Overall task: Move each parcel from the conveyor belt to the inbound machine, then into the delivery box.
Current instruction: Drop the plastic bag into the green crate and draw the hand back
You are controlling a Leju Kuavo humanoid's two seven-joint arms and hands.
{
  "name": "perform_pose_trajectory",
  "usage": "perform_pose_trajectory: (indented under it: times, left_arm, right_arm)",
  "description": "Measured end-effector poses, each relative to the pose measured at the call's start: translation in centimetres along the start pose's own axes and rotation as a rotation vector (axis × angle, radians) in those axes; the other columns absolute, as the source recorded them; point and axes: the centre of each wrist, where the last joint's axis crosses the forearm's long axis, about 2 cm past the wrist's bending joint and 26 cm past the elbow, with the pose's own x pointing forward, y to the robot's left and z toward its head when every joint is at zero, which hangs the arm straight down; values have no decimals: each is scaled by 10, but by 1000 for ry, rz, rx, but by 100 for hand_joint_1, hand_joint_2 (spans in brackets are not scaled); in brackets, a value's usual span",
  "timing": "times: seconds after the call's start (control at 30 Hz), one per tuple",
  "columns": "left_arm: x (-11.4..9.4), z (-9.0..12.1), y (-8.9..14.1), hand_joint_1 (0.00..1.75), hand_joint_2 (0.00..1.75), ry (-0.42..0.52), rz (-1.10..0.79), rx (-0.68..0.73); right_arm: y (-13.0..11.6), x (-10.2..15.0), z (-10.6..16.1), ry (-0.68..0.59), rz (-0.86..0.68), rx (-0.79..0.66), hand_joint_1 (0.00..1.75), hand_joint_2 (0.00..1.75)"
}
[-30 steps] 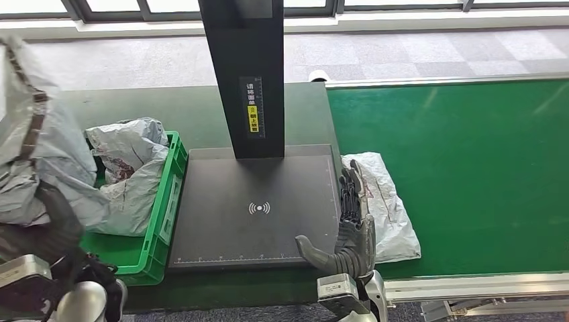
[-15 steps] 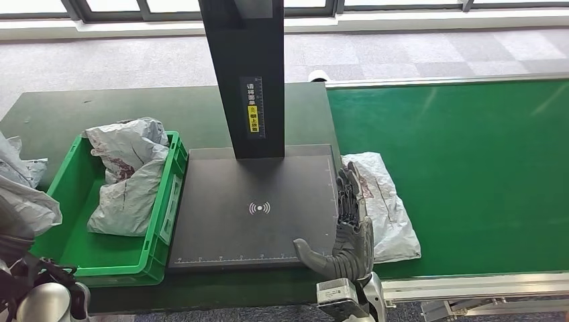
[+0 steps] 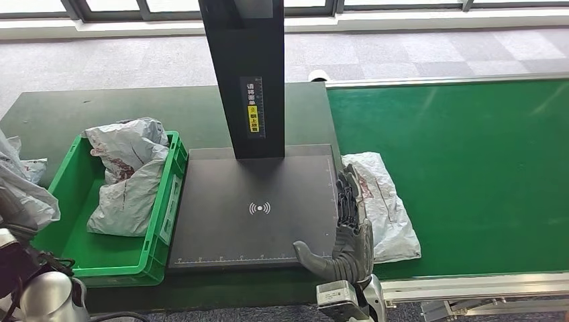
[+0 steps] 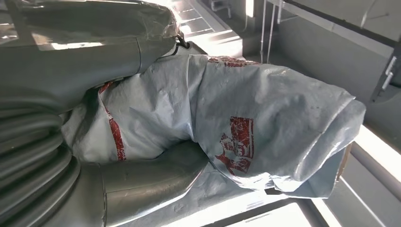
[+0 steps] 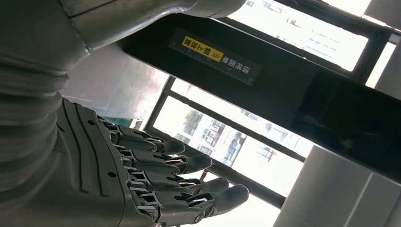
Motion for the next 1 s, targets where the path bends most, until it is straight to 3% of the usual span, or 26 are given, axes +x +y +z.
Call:
perform_pose_trajectory:
  times: [0.17,0.37,0.47,0.7,1.0]
  left_arm:
    - [-17,17,-19,175,175,4,-136,-196]
    - [-43,52,-59,175,175,233,-323,-585]
    - [-48,65,-77,175,175,275,-354,-729]
    - [-58,68,-91,175,175,280,-359,-825]
    - [-62,63,-96,175,175,277,-363,-843]
  right_arm:
    - [-1,1,1,2,1,7,0,175]
    - [-2,3,-1,3,-7,46,0,175]
    - [-1,3,-9,-8,-15,69,0,175]
    - [-1,2,-17,-27,-18,72,0,175]
    - [-1,2,-20,-36,-19,71,0,175]
